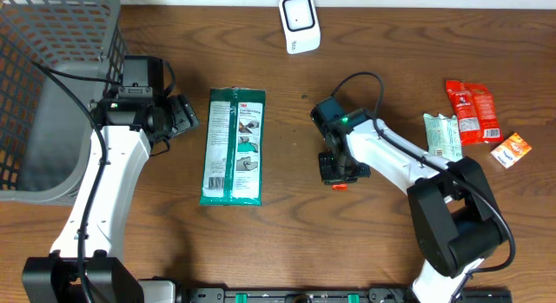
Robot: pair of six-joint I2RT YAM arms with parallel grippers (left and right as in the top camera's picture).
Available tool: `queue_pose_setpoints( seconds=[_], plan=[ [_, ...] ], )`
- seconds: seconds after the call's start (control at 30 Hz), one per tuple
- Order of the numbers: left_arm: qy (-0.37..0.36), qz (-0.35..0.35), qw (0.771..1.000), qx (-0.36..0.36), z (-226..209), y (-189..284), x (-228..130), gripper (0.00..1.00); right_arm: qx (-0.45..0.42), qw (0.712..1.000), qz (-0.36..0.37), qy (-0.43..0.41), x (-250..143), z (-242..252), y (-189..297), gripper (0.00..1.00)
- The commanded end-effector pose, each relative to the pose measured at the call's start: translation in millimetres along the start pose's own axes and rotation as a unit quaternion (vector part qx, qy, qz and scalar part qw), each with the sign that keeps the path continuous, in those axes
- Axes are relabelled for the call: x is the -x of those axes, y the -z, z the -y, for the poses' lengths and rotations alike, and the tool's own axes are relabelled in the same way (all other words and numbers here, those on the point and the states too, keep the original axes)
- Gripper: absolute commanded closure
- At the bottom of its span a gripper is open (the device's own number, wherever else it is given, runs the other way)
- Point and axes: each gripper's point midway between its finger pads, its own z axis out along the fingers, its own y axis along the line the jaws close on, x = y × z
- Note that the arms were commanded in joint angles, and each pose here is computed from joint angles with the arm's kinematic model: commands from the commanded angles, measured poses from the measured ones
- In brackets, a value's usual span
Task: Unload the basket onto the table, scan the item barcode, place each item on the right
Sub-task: 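Hold the Nescafe stick low and reorient it with the right gripper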
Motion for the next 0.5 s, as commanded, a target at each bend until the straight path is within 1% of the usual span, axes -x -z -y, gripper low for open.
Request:
queue_pose_setpoints(
  seconds=[0.0,0.1,0.23,0.37,0.43,0.47],
  plan=[
    [0.005,-0.001,1.0,0.006,-3,-1,-1,0.16,-0.072,0.997,0.001,-0.006,-4,26,-14,0.9],
    [0.005,-0.001,1.0,0.006,-3,-1,-1,0.16,-0.095,0.995,0.015,-0.007,1,34,-12,0.89],
    [0.005,-0.001,1.0,0.006,-3,-1,-1,0.15,-0.079,0.996,0.035,0.015,15,30,-10,0.89],
    [0.005,-0.001,1.0,0.006,-3,-1,-1,0.16,-0.059,0.997,0.042,0.035,29,22,6,0.74],
    [0.005,-0.001,1.0,0.006,-3,-1,-1,0.16,-0.052,0.997,0.043,0.041,35,18,21,0.64],
    [0.005,-0.001,1.0,0.006,-3,-1,-1,0.16,-0.053,0.997,0.043,0.041,37,17,29,0.57]
  ],
)
